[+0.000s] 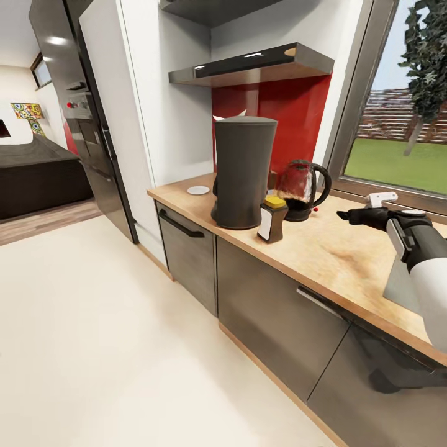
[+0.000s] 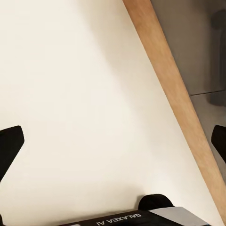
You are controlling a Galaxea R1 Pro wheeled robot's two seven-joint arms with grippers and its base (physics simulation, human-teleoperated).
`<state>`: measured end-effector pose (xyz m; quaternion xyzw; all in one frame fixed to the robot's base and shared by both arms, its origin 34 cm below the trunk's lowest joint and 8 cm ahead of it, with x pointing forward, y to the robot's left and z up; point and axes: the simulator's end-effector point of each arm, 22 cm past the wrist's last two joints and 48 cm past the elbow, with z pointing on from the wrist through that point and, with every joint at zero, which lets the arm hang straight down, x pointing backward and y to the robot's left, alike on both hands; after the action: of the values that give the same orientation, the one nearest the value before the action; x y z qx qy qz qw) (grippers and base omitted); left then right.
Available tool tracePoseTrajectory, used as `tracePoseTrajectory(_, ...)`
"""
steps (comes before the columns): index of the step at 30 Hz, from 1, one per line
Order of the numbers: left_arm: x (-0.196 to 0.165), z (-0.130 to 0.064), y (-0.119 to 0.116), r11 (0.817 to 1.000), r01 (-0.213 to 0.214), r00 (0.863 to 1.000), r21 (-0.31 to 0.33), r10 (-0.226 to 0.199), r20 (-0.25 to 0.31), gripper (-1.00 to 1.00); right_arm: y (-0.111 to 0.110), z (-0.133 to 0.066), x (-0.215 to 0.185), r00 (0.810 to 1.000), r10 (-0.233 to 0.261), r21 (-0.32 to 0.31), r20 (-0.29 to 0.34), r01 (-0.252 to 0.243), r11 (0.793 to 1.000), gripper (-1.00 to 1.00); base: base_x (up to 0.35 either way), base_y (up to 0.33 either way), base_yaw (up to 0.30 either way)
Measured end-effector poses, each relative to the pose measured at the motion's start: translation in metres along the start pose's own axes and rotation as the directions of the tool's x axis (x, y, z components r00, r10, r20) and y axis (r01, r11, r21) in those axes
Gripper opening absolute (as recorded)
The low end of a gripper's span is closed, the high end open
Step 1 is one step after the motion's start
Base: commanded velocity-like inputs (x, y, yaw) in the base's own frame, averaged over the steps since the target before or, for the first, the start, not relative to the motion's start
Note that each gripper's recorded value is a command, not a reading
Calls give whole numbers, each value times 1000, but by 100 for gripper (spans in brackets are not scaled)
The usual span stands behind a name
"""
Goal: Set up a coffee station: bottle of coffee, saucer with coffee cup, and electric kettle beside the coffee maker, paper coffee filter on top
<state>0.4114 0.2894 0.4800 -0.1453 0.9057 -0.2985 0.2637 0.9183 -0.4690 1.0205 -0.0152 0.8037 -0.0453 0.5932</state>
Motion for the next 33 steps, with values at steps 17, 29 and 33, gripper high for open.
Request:
tracePoseTrajectory(17, -1, 0, -1, 1000, -1, 1000, 1, 1, 2, 100, -10, -3, 0, 1000, -1, 11, -1, 1, 1000, 100, 0, 65, -86)
tracePoseTrajectory(29, -2, 0, -1, 1000, -2, 1000, 2, 2, 4, 100, -12, -5, -1, 1000, -1, 14, 1, 1, 1000, 100, -92, 5, -103)
tracePoseTrajectory(33, -2, 0, -1, 1000, -2, 1000, 2, 2, 4, 100, -12, -5, -2, 1000, -1, 15, 2, 1, 1000, 100, -56, 0, -8)
